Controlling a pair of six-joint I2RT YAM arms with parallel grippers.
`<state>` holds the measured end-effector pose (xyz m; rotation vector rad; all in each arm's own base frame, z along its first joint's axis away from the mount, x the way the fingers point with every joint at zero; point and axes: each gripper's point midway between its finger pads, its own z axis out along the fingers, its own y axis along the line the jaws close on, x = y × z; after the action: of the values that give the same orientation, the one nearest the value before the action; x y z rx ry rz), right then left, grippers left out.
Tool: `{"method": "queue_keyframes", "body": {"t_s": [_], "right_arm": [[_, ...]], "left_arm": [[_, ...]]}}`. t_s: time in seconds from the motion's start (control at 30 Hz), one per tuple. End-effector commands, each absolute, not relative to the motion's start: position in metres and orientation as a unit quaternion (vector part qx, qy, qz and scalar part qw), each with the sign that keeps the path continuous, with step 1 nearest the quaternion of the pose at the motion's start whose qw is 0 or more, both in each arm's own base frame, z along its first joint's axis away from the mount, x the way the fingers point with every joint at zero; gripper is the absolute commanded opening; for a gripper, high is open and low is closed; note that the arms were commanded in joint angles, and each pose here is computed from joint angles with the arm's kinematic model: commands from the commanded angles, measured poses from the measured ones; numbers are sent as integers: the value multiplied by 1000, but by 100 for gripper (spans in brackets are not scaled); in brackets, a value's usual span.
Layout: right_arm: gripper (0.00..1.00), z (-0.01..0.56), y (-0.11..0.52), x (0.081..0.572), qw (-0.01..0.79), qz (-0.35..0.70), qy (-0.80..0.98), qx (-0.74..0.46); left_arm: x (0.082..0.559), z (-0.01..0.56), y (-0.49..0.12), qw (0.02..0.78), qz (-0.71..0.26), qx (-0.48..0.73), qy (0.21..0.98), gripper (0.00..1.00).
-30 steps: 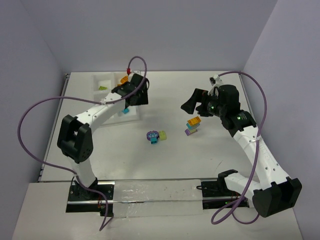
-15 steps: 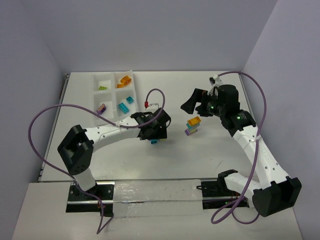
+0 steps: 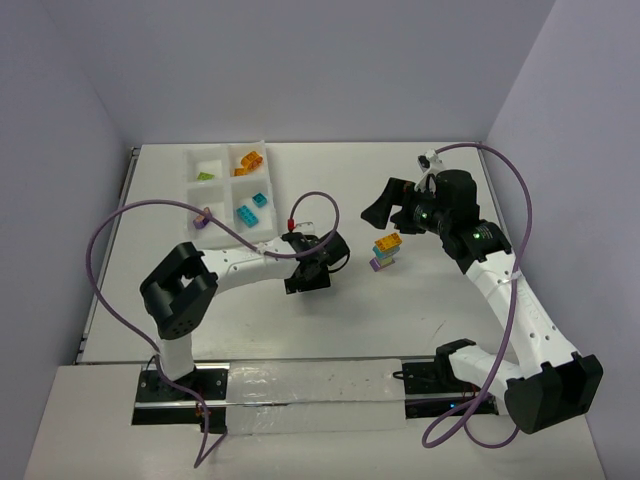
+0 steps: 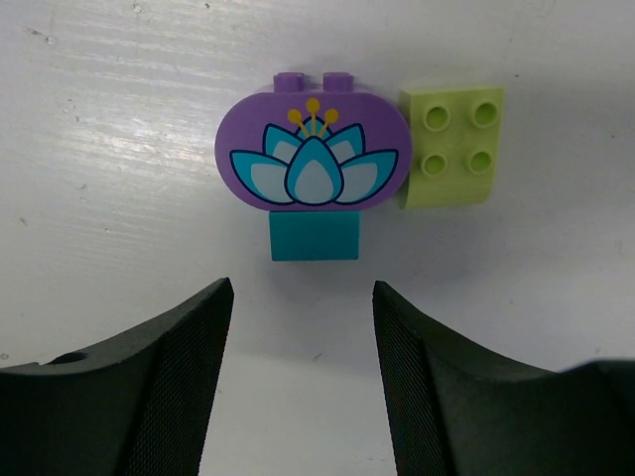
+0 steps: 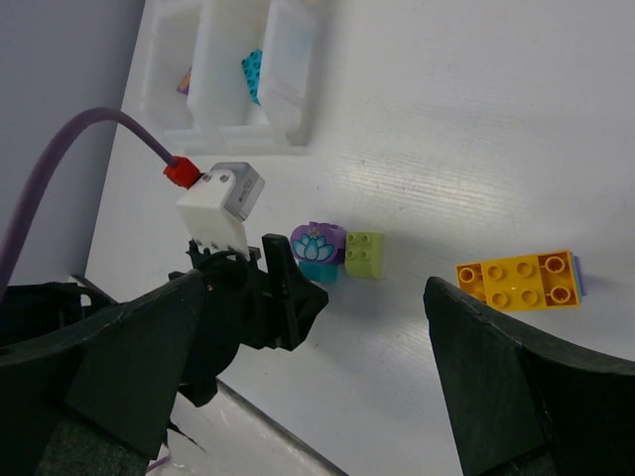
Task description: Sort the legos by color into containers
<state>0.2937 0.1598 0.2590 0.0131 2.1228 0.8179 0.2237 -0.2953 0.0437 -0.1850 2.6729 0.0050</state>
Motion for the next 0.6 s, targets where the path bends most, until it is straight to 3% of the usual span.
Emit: {"method": "queue_keyframes", "body": {"t_s": [0.0,0.43,0.57], "right_arm": [[100,270,160,299,441,331,834,-2],[100,276,162,299,444,336,831,-7],[100,276,161,298,445,336,830,-6]], "left_arm": [[242,45,-305,246,-13,-92,965,65],[257,24,-303,241,-8,-83,967,53],[258,21,-301,247,-4,-76,966,43]]}}
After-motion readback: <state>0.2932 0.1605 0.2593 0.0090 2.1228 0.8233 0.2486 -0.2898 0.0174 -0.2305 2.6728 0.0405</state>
